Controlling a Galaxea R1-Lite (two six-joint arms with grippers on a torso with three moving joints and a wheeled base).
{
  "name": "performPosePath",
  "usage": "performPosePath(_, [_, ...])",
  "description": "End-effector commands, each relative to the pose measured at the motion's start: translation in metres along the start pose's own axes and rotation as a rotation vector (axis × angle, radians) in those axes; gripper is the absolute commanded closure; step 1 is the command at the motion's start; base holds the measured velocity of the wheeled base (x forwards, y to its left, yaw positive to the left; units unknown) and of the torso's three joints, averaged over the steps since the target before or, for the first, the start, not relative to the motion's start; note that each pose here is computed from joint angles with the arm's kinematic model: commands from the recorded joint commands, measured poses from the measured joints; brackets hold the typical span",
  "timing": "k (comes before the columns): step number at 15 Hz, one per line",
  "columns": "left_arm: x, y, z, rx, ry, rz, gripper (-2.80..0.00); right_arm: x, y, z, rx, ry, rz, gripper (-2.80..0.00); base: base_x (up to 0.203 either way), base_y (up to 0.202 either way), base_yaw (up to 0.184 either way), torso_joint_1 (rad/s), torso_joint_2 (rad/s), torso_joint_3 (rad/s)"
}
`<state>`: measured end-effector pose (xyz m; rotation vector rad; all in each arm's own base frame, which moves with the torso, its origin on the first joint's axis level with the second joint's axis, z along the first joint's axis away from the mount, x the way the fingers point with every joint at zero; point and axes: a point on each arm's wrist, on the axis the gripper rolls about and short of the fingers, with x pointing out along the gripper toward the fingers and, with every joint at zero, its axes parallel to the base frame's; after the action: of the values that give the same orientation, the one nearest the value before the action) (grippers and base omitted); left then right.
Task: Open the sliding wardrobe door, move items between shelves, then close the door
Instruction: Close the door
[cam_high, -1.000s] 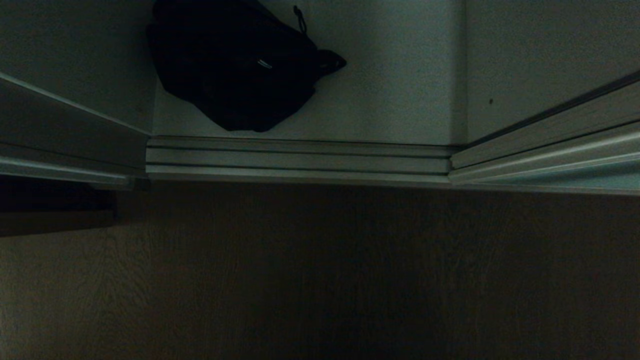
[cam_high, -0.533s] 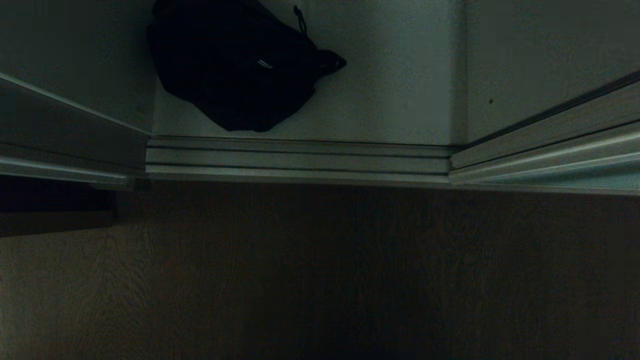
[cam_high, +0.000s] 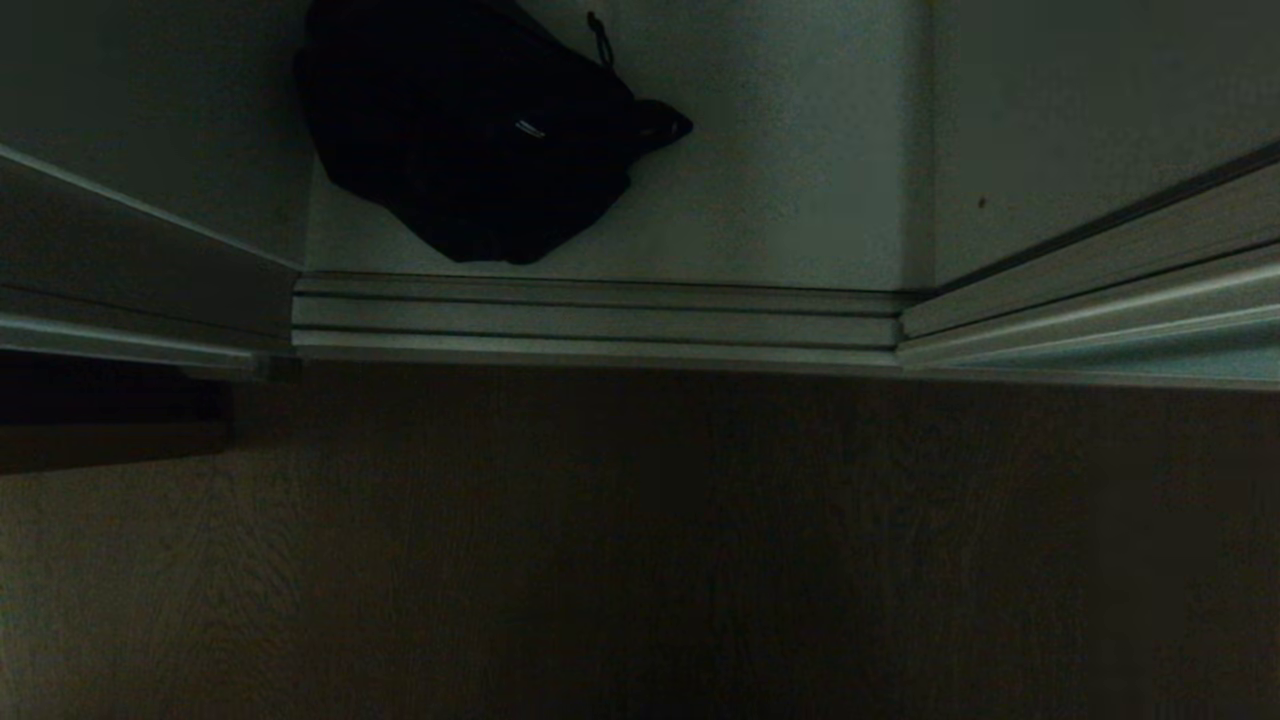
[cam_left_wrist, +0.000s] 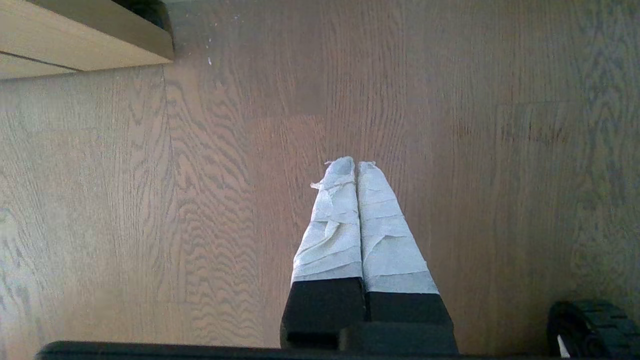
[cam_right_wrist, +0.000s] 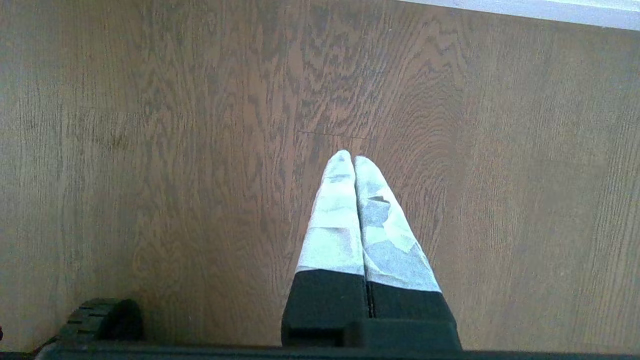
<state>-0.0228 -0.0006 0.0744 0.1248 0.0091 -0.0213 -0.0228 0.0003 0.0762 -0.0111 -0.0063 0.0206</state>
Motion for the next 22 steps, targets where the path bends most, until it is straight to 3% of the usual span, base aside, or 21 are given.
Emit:
performPosePath(1, [0.0003,0.0,0.0001,0.001,0.003,0.0,0.0,-0.0001,0.0,0.0001,-0.001,-0.003,0.001,0.0,0.0,0.0,0.0,0.0,0.0,0.0])
performPosePath(17, [0.0003,0.0,0.0001,0.0,0.003,0.0,0.0,-0.0001,0.0,0.0001,0.0,-0.003,0.001,0.0,0.0,0.0,0.0,0.0,0.0,0.0])
performPosePath(19, [0.0002,0.0001,0.0007,-0.026,0.0,0.002,0.0,-0.0001,0.0,0.0001,0.0,-0.003,0.001,0.0,0.0,0.0,0.0,0.0,0.0,0.0])
performPosePath(22, [0.0002,0.0003,0.0013,-0.11,-0.005,0.008,0.0,-0.0001,0.0,-0.0001,0.0,-0.002,0.001,0.0,0.0,0.0,0.0,0.001,0.0,0.022])
